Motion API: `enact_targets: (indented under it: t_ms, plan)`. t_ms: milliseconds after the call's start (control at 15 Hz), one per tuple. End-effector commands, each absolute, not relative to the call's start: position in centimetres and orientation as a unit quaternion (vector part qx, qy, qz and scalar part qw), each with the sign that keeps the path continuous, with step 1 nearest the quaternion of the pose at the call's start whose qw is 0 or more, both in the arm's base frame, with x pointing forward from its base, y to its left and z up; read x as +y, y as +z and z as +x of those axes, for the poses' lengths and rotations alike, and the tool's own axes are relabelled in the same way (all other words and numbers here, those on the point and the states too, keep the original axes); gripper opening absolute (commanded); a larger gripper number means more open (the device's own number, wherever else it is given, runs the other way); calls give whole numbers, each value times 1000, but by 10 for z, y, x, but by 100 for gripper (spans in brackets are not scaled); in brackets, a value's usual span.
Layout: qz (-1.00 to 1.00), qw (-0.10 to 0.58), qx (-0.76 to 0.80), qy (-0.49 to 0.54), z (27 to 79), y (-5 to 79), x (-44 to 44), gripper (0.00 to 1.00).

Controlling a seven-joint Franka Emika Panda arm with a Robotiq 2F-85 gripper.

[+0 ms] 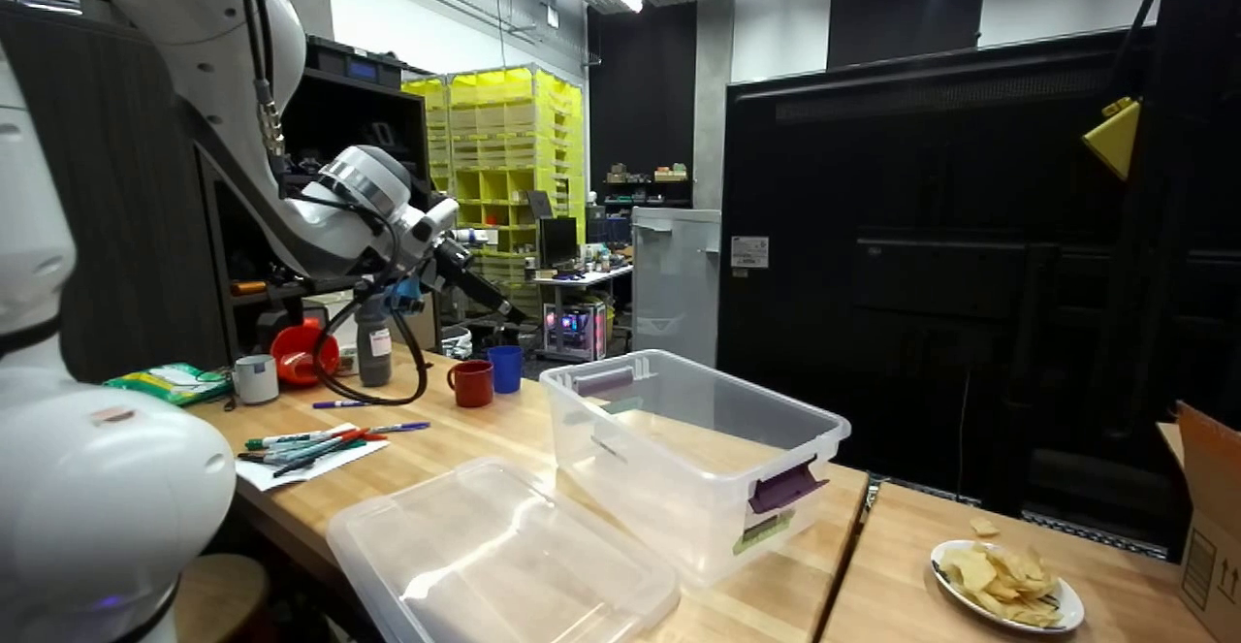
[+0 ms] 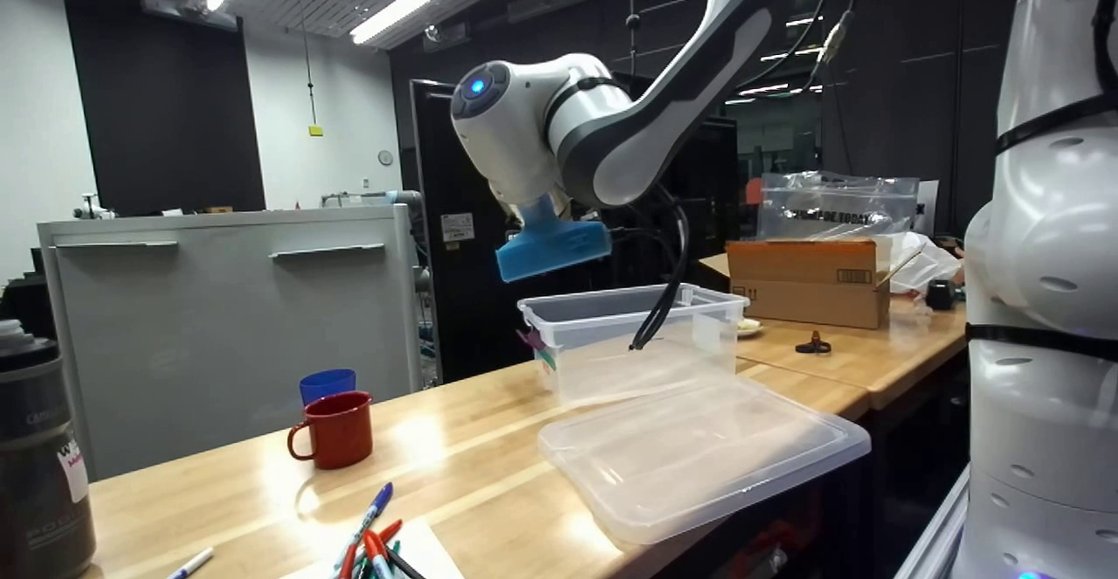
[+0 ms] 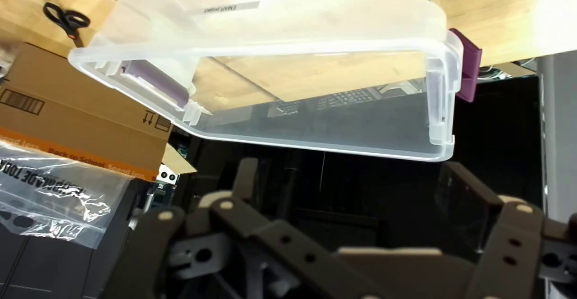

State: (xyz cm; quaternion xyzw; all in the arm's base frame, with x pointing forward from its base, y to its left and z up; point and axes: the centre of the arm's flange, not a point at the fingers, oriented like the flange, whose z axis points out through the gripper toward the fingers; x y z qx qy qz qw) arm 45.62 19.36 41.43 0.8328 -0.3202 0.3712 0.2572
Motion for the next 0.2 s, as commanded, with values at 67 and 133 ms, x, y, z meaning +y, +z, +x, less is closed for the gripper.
enact_targets:
  t_ms: [67,133]
  plan:
    - [833,257,-320,371,456,414,194,100]
    - [833,257,-319,371,456,414,194,100]
